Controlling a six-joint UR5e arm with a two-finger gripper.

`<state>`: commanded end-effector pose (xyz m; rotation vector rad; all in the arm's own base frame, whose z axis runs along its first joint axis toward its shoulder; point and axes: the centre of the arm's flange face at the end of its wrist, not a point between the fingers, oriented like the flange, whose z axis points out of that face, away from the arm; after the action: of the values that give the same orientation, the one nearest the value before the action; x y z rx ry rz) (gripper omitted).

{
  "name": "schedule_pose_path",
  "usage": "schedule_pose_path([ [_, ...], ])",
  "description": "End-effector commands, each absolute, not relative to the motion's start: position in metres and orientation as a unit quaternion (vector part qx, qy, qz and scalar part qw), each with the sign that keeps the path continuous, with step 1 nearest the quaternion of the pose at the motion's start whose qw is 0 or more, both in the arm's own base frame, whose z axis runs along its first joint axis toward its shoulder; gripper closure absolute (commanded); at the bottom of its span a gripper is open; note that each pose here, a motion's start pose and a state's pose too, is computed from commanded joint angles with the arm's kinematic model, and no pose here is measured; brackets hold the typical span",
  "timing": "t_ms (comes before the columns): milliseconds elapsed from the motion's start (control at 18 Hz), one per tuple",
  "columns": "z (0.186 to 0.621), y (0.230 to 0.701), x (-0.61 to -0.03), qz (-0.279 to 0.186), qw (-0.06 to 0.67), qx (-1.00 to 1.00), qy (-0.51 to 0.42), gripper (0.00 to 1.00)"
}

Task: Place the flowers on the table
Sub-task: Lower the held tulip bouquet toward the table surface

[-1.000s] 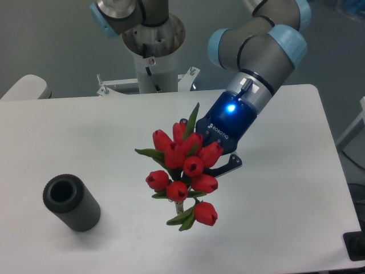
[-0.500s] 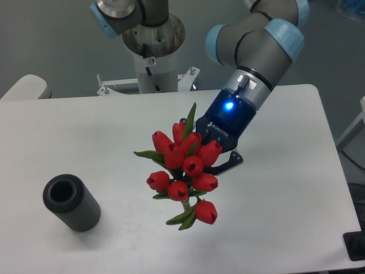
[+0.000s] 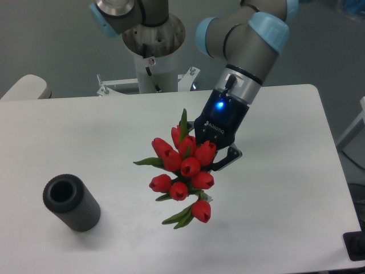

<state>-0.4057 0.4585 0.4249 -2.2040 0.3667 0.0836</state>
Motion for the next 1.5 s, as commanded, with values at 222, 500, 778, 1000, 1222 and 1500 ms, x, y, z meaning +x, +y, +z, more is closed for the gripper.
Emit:
schedule_pose_path([
  [222,0.411,0.452,-0.399,0.056,0.4,-0.899,0.169,0.66],
  [500,0.393,0.454,-0.381,0.086,0.332,-0.915,0.214,0.66],
  [778,0.373,0.453,-0.362,0.116,0.24,-0.932,0.246,0.66],
  [1000,0.346,0.448,-0.346,0.113,0.186,-0.941,0.26,0.66],
  [1222,0.321,0.456,-0.32,0.124,0.095,-0.94,0.302,0.66],
  [1500,0.294,0.465,-0.296,0.131,0.016,-0.939,0.318,0.66],
])
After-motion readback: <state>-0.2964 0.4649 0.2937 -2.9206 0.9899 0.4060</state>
